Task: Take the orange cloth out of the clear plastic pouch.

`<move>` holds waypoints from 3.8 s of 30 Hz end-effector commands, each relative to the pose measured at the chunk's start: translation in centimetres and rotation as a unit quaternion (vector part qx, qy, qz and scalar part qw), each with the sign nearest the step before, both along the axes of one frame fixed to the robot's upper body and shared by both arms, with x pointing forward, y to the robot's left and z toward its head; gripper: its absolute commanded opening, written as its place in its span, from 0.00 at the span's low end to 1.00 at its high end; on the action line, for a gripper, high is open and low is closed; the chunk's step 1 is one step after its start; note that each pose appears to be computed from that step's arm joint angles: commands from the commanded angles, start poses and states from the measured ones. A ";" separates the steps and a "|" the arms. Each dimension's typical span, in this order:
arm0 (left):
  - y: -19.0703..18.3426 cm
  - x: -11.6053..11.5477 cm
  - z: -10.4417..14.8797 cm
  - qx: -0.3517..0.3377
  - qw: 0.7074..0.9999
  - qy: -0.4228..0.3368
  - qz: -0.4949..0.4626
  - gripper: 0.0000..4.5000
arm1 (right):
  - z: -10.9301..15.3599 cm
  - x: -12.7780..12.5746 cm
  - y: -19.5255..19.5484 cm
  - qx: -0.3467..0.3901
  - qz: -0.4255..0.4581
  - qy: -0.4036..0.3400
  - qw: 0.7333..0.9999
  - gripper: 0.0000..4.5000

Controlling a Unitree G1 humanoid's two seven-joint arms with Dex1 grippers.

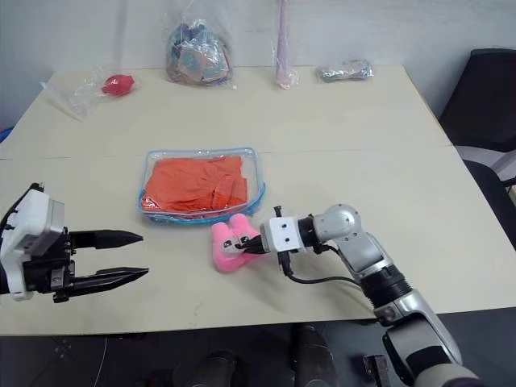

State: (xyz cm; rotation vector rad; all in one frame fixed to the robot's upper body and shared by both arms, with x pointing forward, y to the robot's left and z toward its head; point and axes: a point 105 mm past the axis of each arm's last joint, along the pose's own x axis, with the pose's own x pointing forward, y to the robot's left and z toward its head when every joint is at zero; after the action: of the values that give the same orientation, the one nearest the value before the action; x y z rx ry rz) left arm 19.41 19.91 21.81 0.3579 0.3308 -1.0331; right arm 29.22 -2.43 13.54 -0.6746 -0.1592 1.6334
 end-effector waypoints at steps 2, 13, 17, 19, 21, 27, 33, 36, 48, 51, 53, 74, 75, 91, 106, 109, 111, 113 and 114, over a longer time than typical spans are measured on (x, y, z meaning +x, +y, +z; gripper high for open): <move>0.0 0.3 0.4 0.001 1.000 -0.020 -0.003 0.67 | 2.8 -0.9 3.0 0.061 0.015 0.049 0.997 0.00; -0.2 0.9 -0.8 0.020 0.999 -0.019 -0.023 0.67 | 0.2 -1.0 6.8 0.037 -0.024 0.117 0.992 0.00; -0.4 0.9 -1.7 0.036 0.999 -0.017 -0.033 0.67 | -0.1 -1.1 6.3 0.021 -0.026 0.133 0.991 0.21; -0.4 1.0 -2.1 0.046 0.998 -0.018 -0.038 0.67 | 0.1 -1.3 5.7 0.016 -0.022 0.138 0.990 0.36; -0.4 1.1 -2.6 0.053 0.997 -0.020 -0.042 0.67 | 0.5 -1.4 5.2 0.017 -0.021 0.143 0.989 0.52; -0.8 2.1 -4.3 0.091 0.993 -0.046 -0.054 0.67 | 3.6 -1.9 2.9 0.038 -0.008 0.136 0.990 0.52; -2.4 4.0 -5.7 0.101 0.989 -0.092 -0.058 0.67 | 4.7 -1.5 1.3 0.038 -0.025 0.118 0.992 0.52; -2.7 4.9 -6.4 0.118 0.986 -0.104 -0.050 0.67 | 5.0 -0.7 0.6 0.038 -0.045 0.083 0.995 0.52; -2.9 6.7 -9.7 0.131 0.987 -0.094 -0.011 0.67 | 6.5 3.3 -1.0 0.025 -0.091 -0.056 0.994 0.52; -3.0 6.9 -9.7 0.123 0.987 -0.104 -0.011 0.55 | 5.7 4.3 -0.9 0.005 -0.094 -0.100 0.991 0.53; -3.0 6.9 -9.6 0.121 0.987 -0.104 -0.012 0.42 | 5.1 4.6 -0.8 -0.008 -0.089 -0.122 0.988 0.53; -2.1 5.3 -8.0 0.121 0.988 -0.093 0.007 0.01 | 2.6 7.5 0.4 -0.025 -0.080 -0.214 0.973 0.09; -2.0 5.3 -7.9 0.122 0.988 -0.094 0.008 0.01 | 2.7 7.5 0.3 -0.024 -0.078 -0.214 0.973 0.01; 5.8 3.2 -5.1 0.156 0.976 -0.087 0.126 0.01 | 4.2 5.2 -5.4 -0.048 -0.033 -0.236 0.970 0.01; 10.5 4.3 -4.7 0.160 0.966 -0.096 0.179 0.01 | 4.2 4.0 -6.8 -0.043 0.004 -0.233 0.972 0.01; 8.9 4.2 -5.8 0.138 0.974 -0.080 0.163 0.09 | 4.3 4.1 -6.3 -0.038 -0.004 -0.220 0.975 0.10; 8.6 4.0 -6.2 0.136 0.976 -0.073 0.157 0.23 | 4.3 4.2 -6.3 -0.036 -0.010 -0.211 0.977 0.23; 8.5 3.7 -6.3 0.139 0.976 -0.072 0.153 0.38 | 4.4 4.1 -6.4 -0.037 -0.014 -0.202 0.979 0.38; 8.5 3.6 -6.3 0.140 0.976 -0.073 0.152 0.45 | 4.4 4.0 -6.5 -0.036 -0.016 -0.198 0.979 0.46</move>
State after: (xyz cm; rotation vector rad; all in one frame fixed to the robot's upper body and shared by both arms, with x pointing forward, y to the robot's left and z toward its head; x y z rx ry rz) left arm 23.19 28.61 14.69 0.5874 0.4163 -0.6573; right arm 33.39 -8.72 16.37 -1.0686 -0.3219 1.4980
